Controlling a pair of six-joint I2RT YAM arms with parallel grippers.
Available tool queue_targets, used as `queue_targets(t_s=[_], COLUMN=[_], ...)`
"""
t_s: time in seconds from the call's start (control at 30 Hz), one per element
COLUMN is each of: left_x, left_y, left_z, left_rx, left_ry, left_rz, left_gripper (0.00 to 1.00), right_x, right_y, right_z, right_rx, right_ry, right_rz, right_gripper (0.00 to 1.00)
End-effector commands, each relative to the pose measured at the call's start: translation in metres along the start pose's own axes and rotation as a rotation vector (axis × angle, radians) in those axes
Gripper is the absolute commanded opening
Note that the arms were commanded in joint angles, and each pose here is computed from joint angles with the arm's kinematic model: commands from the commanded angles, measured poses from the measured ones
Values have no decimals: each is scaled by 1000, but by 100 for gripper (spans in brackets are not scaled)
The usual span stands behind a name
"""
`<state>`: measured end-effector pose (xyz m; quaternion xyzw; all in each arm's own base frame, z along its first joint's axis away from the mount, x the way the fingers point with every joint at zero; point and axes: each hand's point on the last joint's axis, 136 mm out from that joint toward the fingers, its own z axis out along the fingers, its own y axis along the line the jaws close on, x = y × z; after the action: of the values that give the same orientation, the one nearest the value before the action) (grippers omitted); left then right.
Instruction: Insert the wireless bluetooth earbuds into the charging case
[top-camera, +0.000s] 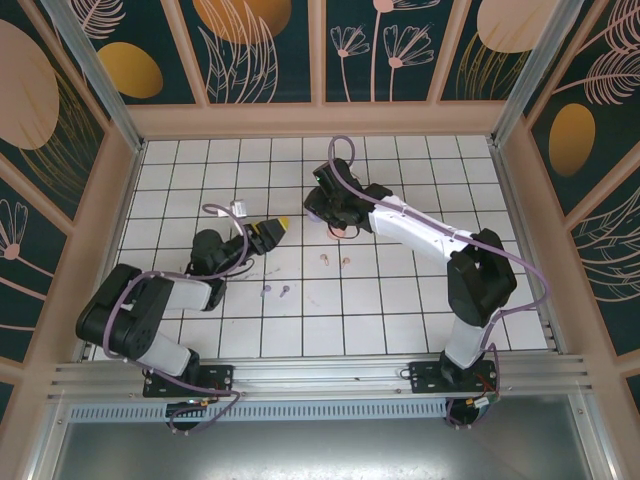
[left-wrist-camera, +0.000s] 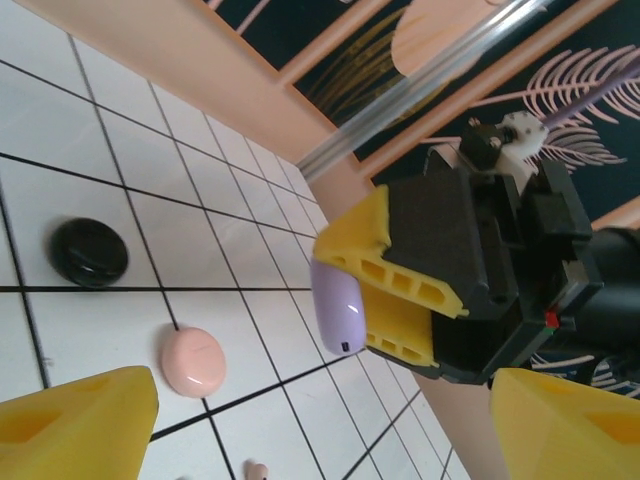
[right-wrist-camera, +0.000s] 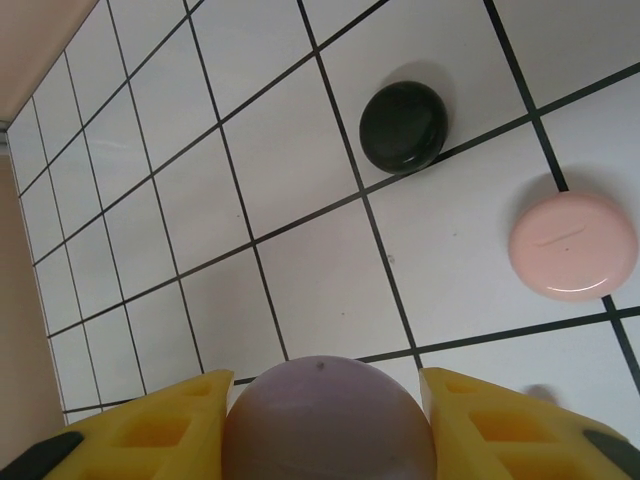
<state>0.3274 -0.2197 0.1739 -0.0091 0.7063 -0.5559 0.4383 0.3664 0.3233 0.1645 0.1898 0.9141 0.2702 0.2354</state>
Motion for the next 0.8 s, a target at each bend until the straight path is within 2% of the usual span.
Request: queue_targets(t_s=[0.0, 0.1, 0.3, 0.77], left_x=[-11, -7, -1, -5], left_y=[-30, -31, -28, -18], left_z=[12, 16, 24, 44], left_rx=[119, 128, 129, 130], left_ry=[-35, -36, -38, -58], left_rz=[65, 62, 53, 30], left_gripper=[79, 72, 69, 65], right_x=[-10, -9, -8, 5], right_y=[25, 26, 32, 41], right_z=[-14, -12, -10, -7], right_rx=[-91, -103, -131, -159], right_ry=[-16, -11, -4, 30], right_rz=[56, 82, 129, 138], right_gripper=[37, 37, 37, 36])
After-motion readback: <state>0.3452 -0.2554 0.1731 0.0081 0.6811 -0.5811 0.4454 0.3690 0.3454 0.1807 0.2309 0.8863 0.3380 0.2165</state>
